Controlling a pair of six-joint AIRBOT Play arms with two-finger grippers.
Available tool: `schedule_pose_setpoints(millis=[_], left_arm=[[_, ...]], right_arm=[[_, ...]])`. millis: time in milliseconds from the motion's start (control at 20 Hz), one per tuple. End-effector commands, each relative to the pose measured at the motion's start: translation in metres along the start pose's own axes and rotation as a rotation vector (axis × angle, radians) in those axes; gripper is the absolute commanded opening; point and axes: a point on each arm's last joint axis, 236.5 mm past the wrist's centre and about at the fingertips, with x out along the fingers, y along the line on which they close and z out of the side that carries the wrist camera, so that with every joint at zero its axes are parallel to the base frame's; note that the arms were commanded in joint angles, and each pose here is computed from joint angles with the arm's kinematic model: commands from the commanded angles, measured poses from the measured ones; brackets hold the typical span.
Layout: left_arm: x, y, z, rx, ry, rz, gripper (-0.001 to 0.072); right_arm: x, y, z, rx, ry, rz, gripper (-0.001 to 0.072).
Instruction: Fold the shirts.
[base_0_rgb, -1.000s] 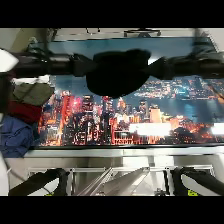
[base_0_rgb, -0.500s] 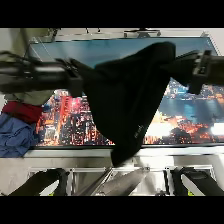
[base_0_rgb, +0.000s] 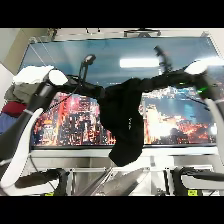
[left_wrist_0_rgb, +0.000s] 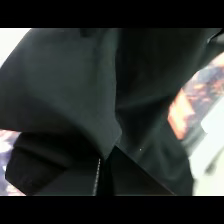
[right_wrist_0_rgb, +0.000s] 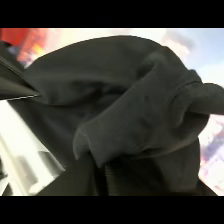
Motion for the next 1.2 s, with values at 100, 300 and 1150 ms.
schedule_pose_setpoints(millis=[100,300,1150], left_arm=[[0.038,0.086,-0.023,-0.144,0.091,0.045,0.0713],[0.013,0.123,-0.028,-0.226,0.129,0.031,0.0712],[0.085,0.043,-0.131,-0.193,0.385,-0.162,0.0665]], right_arm=[[0.026,-0.066,0.015,0.125,-0.058,-0.051,0.0491],[-0.065,-0.073,0.0,0.25,-0.019,-0.076,0.0481],[0.016,-0.075,-0.262,0.482,0.249,-0.238,0.0483]])
